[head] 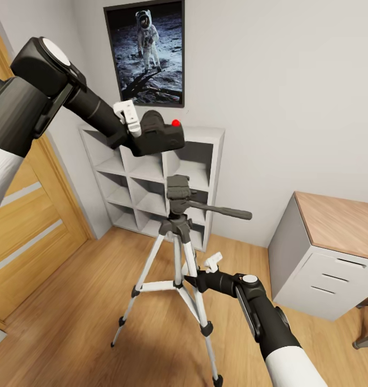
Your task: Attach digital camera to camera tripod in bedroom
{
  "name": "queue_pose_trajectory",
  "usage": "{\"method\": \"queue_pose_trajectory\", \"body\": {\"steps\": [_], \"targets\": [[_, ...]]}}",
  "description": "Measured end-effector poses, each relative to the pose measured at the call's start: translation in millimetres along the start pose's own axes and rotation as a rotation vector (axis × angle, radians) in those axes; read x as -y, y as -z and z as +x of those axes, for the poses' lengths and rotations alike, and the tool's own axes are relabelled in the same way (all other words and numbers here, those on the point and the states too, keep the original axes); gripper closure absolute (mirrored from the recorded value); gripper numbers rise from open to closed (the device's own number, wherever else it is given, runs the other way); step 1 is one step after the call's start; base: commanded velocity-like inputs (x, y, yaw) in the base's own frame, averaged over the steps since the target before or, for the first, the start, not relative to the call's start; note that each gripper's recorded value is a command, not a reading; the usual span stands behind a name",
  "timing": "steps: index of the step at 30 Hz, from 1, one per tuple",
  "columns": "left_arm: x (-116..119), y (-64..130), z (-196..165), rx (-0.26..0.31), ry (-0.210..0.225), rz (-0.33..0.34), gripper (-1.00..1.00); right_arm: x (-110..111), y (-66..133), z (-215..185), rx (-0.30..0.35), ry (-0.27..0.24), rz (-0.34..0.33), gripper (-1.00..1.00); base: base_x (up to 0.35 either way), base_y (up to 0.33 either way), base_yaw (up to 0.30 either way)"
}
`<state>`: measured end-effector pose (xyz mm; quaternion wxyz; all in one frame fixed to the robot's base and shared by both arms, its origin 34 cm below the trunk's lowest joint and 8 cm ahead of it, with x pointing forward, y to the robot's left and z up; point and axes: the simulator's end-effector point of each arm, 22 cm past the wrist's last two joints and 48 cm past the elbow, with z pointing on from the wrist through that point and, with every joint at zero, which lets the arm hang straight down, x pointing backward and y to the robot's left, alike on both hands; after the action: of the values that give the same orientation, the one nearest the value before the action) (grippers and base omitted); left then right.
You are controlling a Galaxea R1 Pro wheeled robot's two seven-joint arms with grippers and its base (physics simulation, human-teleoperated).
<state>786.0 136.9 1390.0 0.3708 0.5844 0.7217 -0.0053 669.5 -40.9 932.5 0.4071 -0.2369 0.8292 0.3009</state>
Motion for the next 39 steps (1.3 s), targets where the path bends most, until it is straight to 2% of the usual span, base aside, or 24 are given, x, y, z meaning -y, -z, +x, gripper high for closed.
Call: {"method": "queue_pose_trajectory", "body": {"steps": [3,7,16,32,39], "targets": [[-0.7,-2.3,-5.7,0.015,0.015,0.003,1.00,2.1,1.9,2.7,-0.019,0.033,0.003,1.00,0.000,0.000,0.000],[-0.2,-2.8,-15.6,0.032,0.040,0.001,1.00,3.2,5.6,2.8,-0.026,0.047,-0.006,1.00,0.000,0.000,0.000],[8.3,1.8,-29.0,0.086,0.082,0.040,1.00,6.6,9.4,3.8,-0.029,0.048,-0.008,1.00,0.000,0.000,0.000],[23.2,2.5,-38.0,0.112,0.193,0.107,1.00,6.7,9.6,4.1,-0.028,0.048,-0.008,1.00,0.000,0.000,0.000],[31.4,2.0,-42.3,0.128,0.197,0.144,1.00,6.8,9.5,4.0,-0.028,0.048,-0.008,1.00,0.000,0.000,0.000]]}}
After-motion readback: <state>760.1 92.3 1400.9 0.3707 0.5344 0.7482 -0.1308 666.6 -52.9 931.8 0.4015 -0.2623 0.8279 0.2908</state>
